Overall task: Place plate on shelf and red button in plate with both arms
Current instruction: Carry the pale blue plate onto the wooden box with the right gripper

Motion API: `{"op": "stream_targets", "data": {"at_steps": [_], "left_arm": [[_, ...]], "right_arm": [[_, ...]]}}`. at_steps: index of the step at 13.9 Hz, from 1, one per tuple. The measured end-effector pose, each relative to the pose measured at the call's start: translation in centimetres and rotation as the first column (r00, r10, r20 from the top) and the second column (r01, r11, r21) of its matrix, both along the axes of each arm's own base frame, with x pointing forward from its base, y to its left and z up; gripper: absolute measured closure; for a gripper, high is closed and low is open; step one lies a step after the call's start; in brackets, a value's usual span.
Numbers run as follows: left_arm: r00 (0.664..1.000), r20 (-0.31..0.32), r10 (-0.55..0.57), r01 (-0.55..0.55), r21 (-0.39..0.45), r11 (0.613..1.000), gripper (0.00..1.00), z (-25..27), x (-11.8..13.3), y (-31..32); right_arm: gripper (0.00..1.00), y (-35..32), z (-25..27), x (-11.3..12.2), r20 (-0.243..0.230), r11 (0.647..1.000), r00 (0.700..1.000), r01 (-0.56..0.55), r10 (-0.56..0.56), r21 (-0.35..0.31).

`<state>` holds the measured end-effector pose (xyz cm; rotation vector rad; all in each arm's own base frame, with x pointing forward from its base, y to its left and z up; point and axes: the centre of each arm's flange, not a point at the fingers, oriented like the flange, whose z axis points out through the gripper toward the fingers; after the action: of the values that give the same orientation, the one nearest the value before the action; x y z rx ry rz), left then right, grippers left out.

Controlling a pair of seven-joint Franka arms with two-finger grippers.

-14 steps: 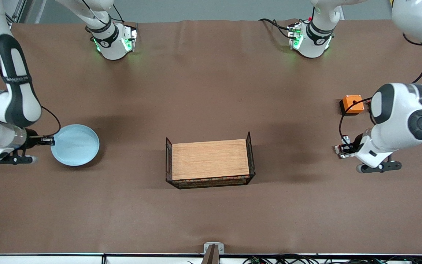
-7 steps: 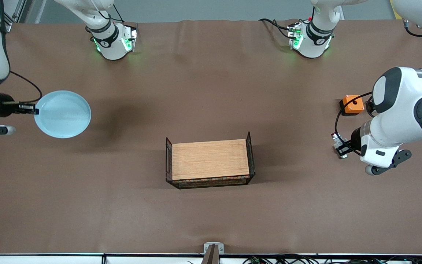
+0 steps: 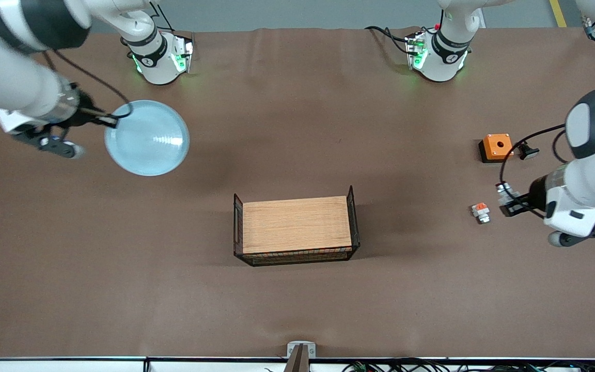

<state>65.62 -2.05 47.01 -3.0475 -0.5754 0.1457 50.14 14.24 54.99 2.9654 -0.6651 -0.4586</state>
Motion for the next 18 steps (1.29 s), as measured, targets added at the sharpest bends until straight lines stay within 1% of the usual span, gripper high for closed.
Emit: {"op": "stream_targets", "data": {"at_steps": [2,4,6,7,8,10,13,16,17,18], "left_arm": [[1.000,-0.002,-0.002,0.002,-0.001,1.000,0.59,0.6,0.0,0.8],[1.000,-0.005,-0.008,0.008,-0.002,1.000,0.59,0.6,0.0,0.4],[1.000,-0.011,-0.013,0.013,-0.002,1.000,0.59,0.5,-0.1,0.2],[1.000,-0.014,-0.013,0.013,-0.002,1.000,0.59,0.5,-0.1,0.2],[1.000,-0.019,-0.013,0.013,-0.003,1.000,0.59,0.3,-0.1,0.1],[1.000,-0.027,-0.014,0.014,-0.004,1.000,0.59,-0.1,-0.1,0.1],[0.999,-0.038,-0.021,0.021,-0.006,1.000,0.59,-0.7,0.0,0.1],[0.998,-0.050,-0.024,0.024,-0.008,1.000,0.59,-1.5,0.1,0.2],[0.998,-0.052,-0.025,0.024,-0.009,1.000,0.59,-1.6,0.2,0.2],[0.998,-0.053,-0.025,0.024,-0.009,1.000,0.59,-1.7,0.2,0.2]], "right_arm": [[0.95,5.1,1.7,-1.2,0.029,0.993,0.993,0.117,-0.117,-0.017],[0.95,8.9,3.1,-1.9,0.068,0.976,0.975,0.214,-0.212,-0.027],[0.95,12.1,3.4,-1.9,0.077,0.946,0.944,0.323,-0.322,-0.004],[0.96,13.6,3.2,-1.7,0.077,0.926,0.923,0.378,-0.378,0.010],[0.96,15.1,2.9,-1.4,0.086,0.900,0.896,0.435,-0.435,0.020],[0.96,18.0,2.2,-0.9,0.109,0.838,0.831,0.545,-0.545,0.041],[0.97,22.2,0.9,-0.5,0.131,0.732,0.720,0.675,-0.682,0.097],[0.97,25.5,-0.3,0.3,0.126,0.605,0.592,0.777,-0.796,0.171],[0.97,26.3,-0.9,0.6,0.128,0.571,0.556,0.798,-0.821,0.192],[0.97,27.0,-1.6,0.8,0.140,0.550,0.532,0.811,-0.835,0.198]]}}
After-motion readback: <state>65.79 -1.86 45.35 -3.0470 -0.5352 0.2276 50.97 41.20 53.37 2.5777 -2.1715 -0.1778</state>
